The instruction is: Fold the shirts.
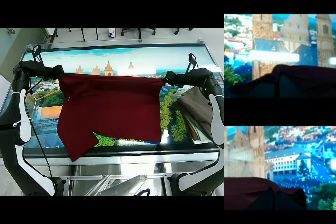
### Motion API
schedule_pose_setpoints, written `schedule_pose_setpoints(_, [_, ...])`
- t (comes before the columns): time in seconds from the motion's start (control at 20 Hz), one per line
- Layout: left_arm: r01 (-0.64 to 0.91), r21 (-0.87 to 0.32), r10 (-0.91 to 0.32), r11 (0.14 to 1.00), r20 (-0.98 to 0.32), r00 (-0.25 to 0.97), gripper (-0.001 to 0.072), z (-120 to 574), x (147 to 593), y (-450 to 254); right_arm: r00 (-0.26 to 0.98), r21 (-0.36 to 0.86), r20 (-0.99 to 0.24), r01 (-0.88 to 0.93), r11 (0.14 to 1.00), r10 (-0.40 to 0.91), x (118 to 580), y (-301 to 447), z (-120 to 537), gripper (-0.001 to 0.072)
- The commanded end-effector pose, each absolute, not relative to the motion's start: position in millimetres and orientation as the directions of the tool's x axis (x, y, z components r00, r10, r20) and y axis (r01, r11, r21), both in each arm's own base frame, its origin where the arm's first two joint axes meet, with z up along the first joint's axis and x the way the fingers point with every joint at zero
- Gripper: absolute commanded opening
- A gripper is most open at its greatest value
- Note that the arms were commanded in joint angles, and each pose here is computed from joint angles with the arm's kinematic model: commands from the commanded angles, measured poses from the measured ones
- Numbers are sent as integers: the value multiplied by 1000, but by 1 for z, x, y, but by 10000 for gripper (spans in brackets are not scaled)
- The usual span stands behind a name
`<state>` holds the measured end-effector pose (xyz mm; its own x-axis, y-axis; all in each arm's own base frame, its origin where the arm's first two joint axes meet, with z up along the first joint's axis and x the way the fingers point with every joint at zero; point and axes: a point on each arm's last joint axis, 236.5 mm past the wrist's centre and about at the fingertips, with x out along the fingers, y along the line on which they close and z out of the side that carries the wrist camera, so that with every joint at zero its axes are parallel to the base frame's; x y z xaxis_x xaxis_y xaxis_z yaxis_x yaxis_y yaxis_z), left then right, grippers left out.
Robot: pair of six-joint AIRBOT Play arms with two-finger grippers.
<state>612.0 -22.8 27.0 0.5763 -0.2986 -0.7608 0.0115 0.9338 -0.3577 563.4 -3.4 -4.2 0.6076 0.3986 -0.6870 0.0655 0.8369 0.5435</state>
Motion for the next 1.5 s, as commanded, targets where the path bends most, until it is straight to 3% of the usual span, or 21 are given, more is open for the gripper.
schedule_pose_setpoints(0.0, [-33, -235, -195, 971, -869, 455, 11, 5, 579, 1, 534, 477, -761, 76, 876, 368, 547, -11, -21, 19])
schedule_pose_setpoints(0.3, [-15, -54, -47, 998, -949, 312, 11, -20, 549, 15, 454, 435, -822, 107, 894, 345, 524, -11, -57, 19])
schedule_pose_setpoints(0.6, [-19, -40, -38, 999, -994, 105, 11, -69, 515, 15, 374, 429, -857, 133, 893, 355, 503, -3, -94, 19])
schedule_pose_setpoints(0.95, [-43, -43, -38, 998, -993, 111, 11, -76, 519, 14, 318, 355, -898, 119, 927, 303, 495, 6, -107, 19])
schedule_pose_setpoints(1.2, [-31, -54, -51, 998, -994, 101, 13, -75, 517, 5, 292, 366, -899, 94, 926, 325, 490, 23, -107, 21])
schedule_pose_setpoints(1.25, [-21, -54, -52, 998, -994, 94, 105, -74, 515, 0, 286, 382, -895, 91, 920, 343, 489, 28, -103, 23])
schedule_pose_setpoints(1.3, [-17, -55, -53, 998, -995, 86, 402, -72, 512, -2, 286, 397, -888, 86, 914, 359, 488, 32, -99, 31])
schedule_pose_setpoints(1.35, [-10, -64, -63, 998, -995, 82, 604, -67, 510, -8, 294, 413, -879, 80, 907, 374, 488, 37, -91, 38])
schedule_pose_setpoints(1.4, [-9, -80, -79, 997, -993, 83, 619, -61, 508, -12, 306, 422, -872, 75, 904, 381, 489, 39, -81, 210])
schedule_pose_setpoints(1.45, [-7, -80, -79, 997, -993, 83, 619, -53, 505, -12, 314, 424, -868, 64, 903, 385, 489, 40, -70, 427])
